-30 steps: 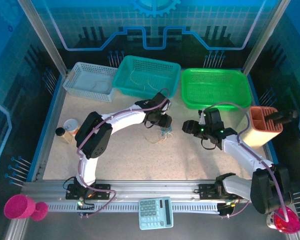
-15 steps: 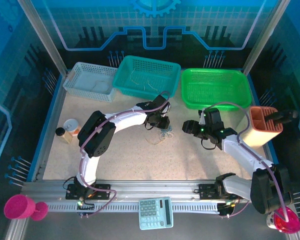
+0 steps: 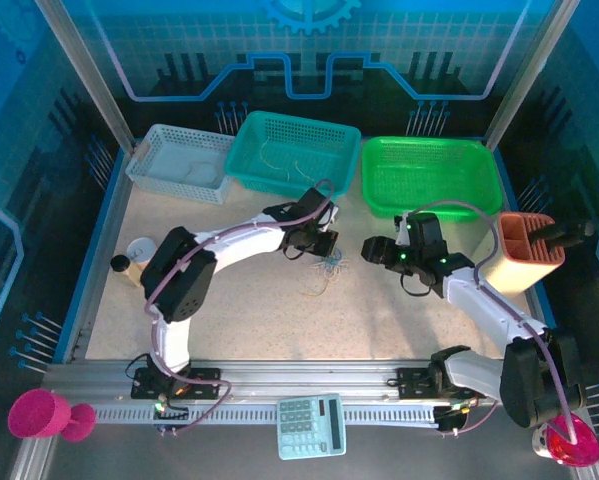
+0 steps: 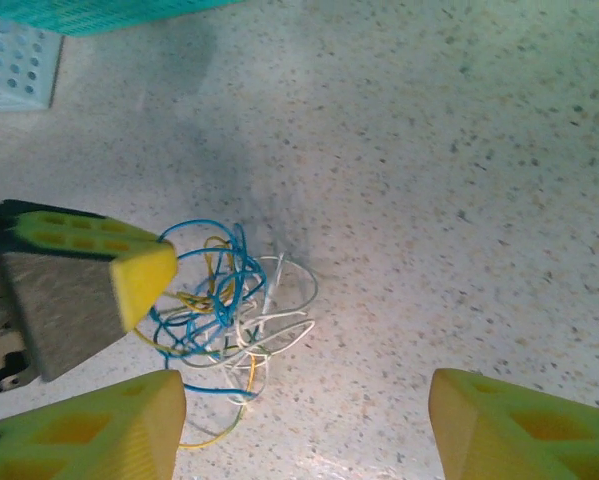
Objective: Untangle the cables
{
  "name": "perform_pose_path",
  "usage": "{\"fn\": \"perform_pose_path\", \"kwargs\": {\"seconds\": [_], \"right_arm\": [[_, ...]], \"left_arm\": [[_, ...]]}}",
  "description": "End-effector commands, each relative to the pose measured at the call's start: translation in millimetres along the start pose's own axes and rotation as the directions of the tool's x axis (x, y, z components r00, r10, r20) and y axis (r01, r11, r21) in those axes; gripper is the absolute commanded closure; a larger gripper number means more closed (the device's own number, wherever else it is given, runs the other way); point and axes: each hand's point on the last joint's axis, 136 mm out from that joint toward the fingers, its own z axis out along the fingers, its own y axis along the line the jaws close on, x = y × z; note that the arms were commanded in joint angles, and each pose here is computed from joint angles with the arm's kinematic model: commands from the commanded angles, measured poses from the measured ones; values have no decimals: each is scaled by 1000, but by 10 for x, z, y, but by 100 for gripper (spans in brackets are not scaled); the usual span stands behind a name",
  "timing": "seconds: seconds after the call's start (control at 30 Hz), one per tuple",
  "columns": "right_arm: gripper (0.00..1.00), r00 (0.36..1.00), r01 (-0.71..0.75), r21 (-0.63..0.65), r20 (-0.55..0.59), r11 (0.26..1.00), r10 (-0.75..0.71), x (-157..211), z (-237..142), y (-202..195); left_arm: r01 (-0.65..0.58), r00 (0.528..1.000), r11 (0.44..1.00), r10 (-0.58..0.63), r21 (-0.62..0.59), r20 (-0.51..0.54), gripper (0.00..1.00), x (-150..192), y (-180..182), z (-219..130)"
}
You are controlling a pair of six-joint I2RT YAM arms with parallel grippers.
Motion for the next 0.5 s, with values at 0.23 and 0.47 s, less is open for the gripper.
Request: {"fn": "perform_pose_path", "kwargs": {"seconds": [0.23,0.47], "right_arm": [[32,994,110,-90,-1,990,-111,-184,287,542],[40,996,69,-85,-51,994,-73,-95,672,516]], "left_arm": [[-27,985,984,-3,178,170,100,-271,-426,-716],[-28,973,966,-32,259,227,100,-343,-584,-998]]}}
